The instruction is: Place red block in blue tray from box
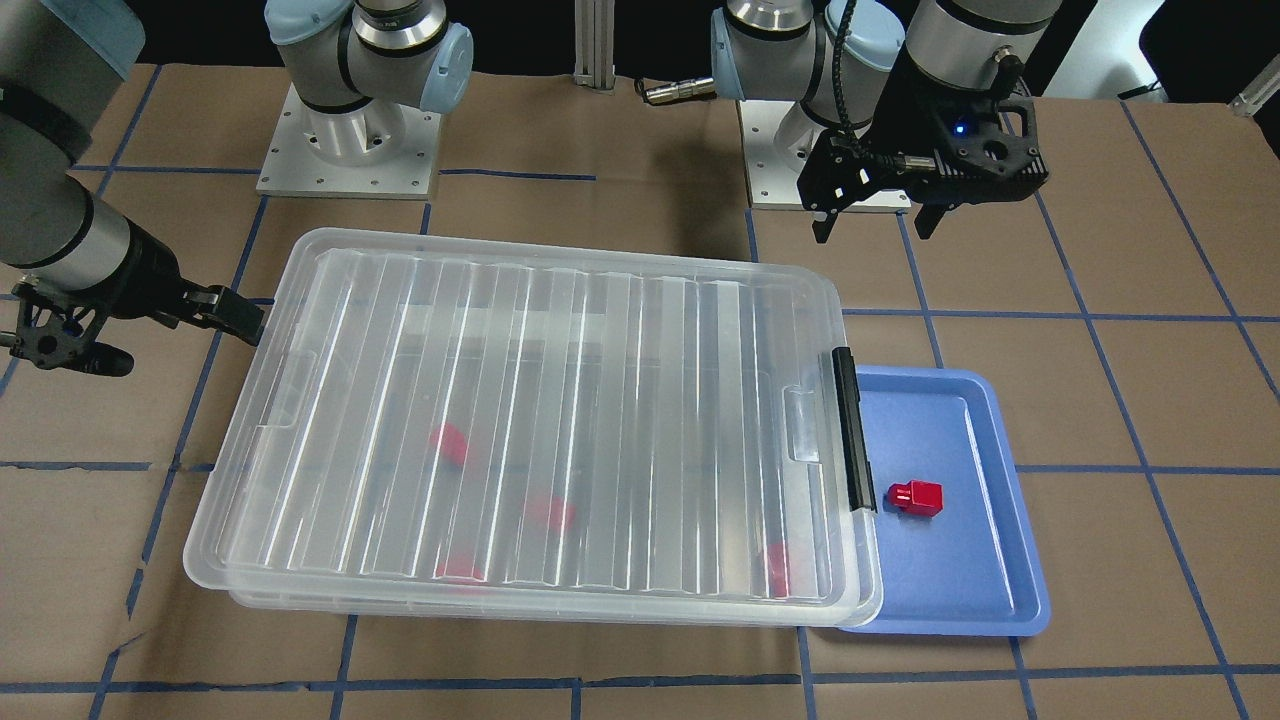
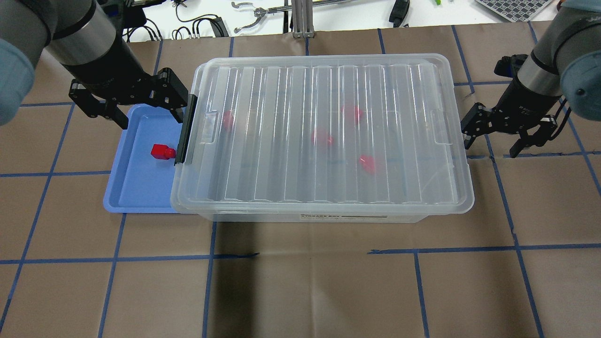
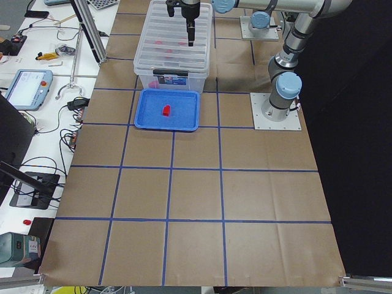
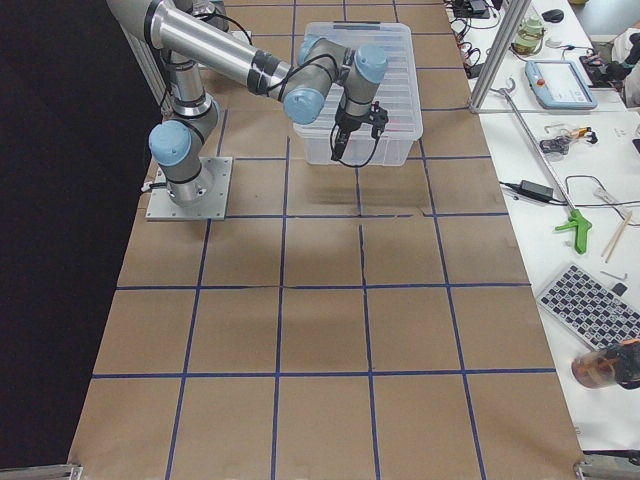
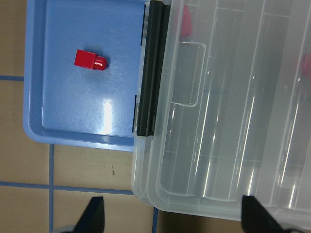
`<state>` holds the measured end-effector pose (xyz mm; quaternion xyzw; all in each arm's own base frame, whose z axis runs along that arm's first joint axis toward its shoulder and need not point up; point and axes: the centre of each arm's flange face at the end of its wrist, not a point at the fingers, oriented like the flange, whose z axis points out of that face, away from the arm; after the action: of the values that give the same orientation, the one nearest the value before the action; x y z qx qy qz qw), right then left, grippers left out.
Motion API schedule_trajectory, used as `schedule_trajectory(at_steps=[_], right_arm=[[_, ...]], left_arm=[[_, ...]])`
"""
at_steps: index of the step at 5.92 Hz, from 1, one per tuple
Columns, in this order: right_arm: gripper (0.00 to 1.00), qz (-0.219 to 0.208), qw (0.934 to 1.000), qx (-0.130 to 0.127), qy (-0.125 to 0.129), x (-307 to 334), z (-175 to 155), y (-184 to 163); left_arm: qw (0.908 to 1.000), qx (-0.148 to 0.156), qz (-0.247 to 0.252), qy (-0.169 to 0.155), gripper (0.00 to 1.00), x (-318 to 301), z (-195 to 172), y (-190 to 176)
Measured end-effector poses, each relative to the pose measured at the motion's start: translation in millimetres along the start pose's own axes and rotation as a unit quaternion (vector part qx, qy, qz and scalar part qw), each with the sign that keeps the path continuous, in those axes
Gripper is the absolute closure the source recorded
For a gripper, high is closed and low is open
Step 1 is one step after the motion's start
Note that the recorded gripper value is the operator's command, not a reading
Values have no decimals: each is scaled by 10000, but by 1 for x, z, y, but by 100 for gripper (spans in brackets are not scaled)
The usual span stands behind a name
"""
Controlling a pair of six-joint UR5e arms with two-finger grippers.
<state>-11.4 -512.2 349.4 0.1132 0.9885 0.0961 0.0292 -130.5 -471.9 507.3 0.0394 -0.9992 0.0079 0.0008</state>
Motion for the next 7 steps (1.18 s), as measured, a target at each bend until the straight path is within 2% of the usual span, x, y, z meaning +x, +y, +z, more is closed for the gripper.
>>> schedule_trajectory(at_steps=[3,5,7], right_arm=[[0,-68,9990,427,62,-18,-65,2],[0,111,9990,421,115,-75,-103,20],[0,26,9985,507,201,-138,-131,50]], left_arm=[[10000,5,-6,0,2,-1,0,0],[10000,4,-8,0,2,-1,0,0],[10000,6,-8,0,2,-1,-1,0]])
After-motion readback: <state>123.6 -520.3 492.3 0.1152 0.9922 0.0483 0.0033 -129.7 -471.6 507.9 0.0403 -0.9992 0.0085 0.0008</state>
